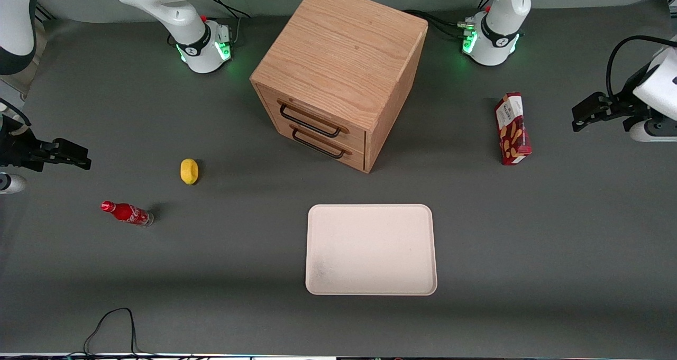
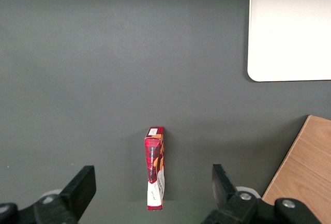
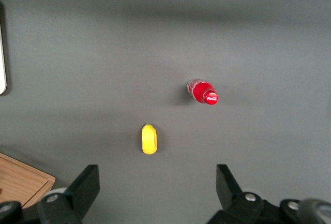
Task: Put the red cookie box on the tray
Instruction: 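Lower the open left gripper around the upright red plaid shortbread box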
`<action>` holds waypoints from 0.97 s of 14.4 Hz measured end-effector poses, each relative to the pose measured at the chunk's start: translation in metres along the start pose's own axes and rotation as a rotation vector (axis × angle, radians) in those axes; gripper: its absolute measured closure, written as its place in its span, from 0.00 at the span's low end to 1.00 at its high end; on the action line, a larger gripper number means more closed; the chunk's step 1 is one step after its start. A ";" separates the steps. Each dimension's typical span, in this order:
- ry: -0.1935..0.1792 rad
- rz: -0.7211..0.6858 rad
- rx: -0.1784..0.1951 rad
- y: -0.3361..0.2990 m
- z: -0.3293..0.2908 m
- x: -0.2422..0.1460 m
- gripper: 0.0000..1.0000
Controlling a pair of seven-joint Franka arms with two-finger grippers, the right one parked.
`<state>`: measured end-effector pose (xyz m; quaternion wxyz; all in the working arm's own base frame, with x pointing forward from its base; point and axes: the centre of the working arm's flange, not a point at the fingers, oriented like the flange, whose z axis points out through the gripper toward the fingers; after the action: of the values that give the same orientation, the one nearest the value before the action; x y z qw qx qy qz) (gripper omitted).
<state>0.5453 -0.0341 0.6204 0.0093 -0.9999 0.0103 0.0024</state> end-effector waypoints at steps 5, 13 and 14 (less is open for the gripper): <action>-0.039 -0.005 0.003 -0.003 0.008 -0.001 0.00; -0.229 -0.050 0.024 -0.032 0.136 -0.020 0.00; -0.217 -0.052 0.024 -0.034 0.155 -0.027 0.00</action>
<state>0.5180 0.0031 0.4662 0.0224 -0.9935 -0.0165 0.1104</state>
